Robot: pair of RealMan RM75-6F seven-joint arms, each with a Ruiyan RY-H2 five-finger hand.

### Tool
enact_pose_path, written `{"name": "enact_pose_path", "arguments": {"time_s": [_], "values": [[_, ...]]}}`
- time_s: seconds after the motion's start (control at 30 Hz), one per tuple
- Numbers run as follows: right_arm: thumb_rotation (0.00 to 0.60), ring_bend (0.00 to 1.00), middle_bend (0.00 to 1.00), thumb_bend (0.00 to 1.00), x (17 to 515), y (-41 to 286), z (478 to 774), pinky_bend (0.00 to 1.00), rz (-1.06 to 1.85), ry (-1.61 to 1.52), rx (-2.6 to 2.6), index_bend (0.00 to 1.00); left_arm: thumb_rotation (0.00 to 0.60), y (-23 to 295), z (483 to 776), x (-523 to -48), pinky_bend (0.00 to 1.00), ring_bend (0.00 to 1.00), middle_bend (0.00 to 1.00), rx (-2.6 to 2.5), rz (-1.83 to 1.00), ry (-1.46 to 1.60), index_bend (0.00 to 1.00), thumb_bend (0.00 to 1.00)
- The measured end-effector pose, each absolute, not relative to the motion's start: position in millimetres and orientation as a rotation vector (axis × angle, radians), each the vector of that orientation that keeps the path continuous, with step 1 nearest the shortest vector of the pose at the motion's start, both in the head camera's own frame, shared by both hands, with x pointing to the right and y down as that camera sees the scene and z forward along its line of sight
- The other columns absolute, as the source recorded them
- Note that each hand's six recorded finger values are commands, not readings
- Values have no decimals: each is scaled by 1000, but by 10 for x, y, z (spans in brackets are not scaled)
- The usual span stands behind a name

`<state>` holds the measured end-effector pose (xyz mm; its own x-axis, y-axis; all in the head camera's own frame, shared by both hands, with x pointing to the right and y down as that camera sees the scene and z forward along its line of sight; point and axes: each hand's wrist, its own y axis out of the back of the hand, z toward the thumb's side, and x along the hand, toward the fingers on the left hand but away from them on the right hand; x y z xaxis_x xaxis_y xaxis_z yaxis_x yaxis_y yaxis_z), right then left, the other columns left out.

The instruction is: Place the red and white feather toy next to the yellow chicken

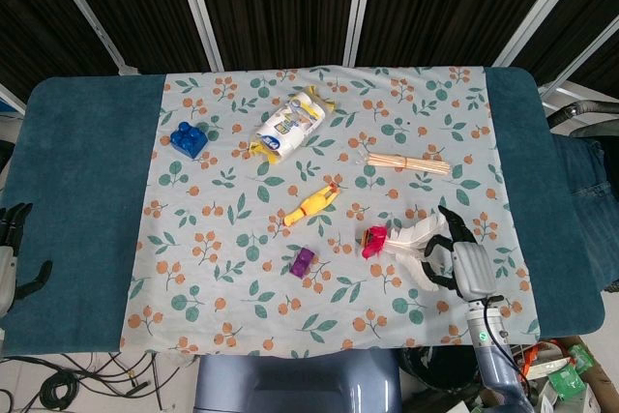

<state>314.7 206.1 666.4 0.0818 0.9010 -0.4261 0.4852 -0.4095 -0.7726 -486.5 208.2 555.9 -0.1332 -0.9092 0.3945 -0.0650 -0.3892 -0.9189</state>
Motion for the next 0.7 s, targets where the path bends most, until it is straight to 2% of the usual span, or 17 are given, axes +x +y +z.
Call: {"name": "enact_pose_path", "arguments": {"time_s": [0.7], "values": [[600, 22, 30, 361, 3142, 2040, 6650, 151, 1272, -1354, -1929, 633, 600, 2083, 5557, -4869, 50, 12, 57, -1460, -1600, 1129, 38, 323]]}}
